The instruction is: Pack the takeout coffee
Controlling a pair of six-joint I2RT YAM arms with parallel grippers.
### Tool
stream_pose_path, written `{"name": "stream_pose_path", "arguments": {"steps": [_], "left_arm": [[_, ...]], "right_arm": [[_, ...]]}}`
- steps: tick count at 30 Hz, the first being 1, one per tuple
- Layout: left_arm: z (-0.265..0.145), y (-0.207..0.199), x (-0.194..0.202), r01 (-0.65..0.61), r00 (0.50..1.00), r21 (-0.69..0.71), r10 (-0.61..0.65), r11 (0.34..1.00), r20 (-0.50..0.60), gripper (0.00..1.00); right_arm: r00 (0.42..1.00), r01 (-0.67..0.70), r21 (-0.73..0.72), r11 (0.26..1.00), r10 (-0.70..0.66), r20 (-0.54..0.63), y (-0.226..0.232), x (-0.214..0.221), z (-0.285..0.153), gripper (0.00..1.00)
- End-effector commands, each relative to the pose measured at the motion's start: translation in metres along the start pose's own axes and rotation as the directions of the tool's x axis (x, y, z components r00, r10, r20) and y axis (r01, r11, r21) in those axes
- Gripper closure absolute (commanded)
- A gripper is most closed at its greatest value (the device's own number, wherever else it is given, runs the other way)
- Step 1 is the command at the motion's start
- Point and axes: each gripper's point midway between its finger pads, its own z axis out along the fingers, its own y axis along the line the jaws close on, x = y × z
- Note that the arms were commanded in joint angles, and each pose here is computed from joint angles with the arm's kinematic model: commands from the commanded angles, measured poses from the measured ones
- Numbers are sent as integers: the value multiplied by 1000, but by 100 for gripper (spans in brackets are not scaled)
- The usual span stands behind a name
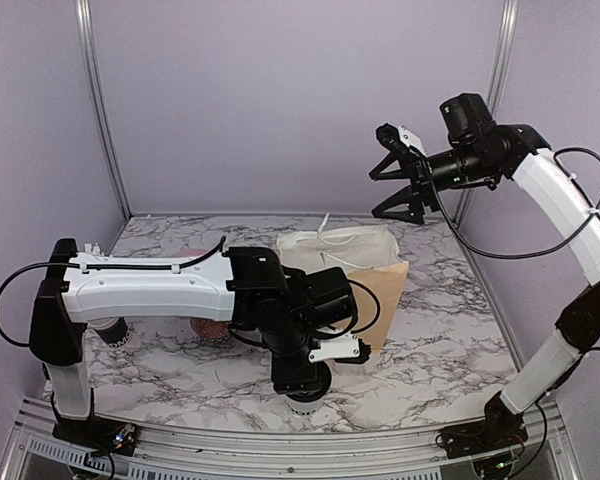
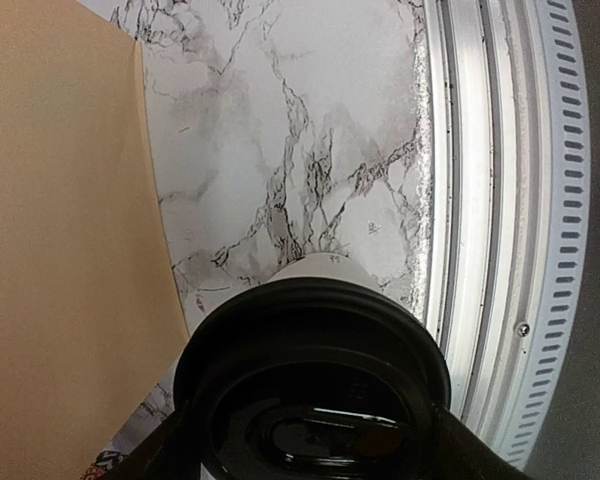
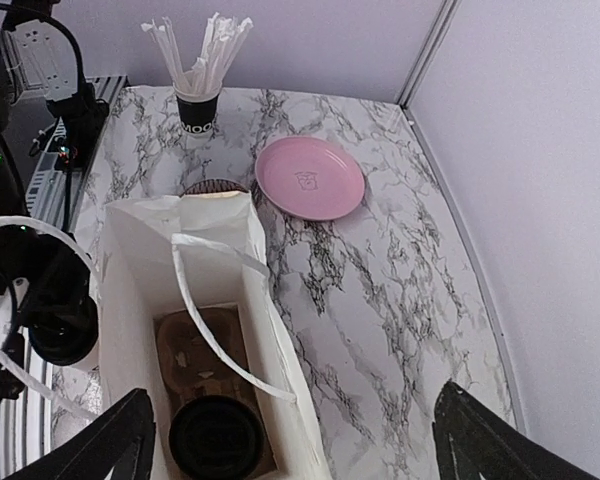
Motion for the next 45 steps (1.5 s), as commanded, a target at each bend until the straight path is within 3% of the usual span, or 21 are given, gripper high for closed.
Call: {"name": "stream_pose_path", "arguments": {"steps": [1,7,17,22,24,27,29,33,38,40,45], "left_arm": [[-43,-20,-6,-4,998,12,3,1000,55,30],[-78,-46,12,54,995,38,-57,998,83,32],[-116,-46,37,178,973,-10,-174,984,149,33],[-132,-45,42,229,956,-16,-222,973,191,33],[-139,-43,45,240,950,-23,-230,971,209,33],[-148,-38,50,251,944,-51,-233,967,234,33],[-152,-35,53,259,941,-70,-235,963,245,33],[-155,-34,56,265,938,-79,-238,961,253,33],[-164,-25,59,277,932,-127,-234,952,277,33],[-175,-16,59,290,924,-170,-230,942,306,34],[-233,19,61,366,882,-338,-207,867,423,34]], "right_arm": [[998,-22,-83,996,17,-59,-6,21,19,7],[999,-17,-230,973,8,-41,22,20,26,5],[982,-10,-157,987,-20,-189,10,40,78,1],[977,-35,-155,987,2,-211,-4,47,95,6],[976,-57,-182,982,16,-219,-3,49,101,13],[975,-82,-212,974,34,-221,-4,49,105,31],[975,-91,-227,970,41,-216,-4,46,107,48],[976,-99,-237,967,48,-212,-3,45,108,70],[973,-118,-247,962,62,-223,1,47,106,88],[972,-122,-251,960,65,-226,4,47,103,90],[973,-135,-249,959,80,-217,19,37,91,100]]}}
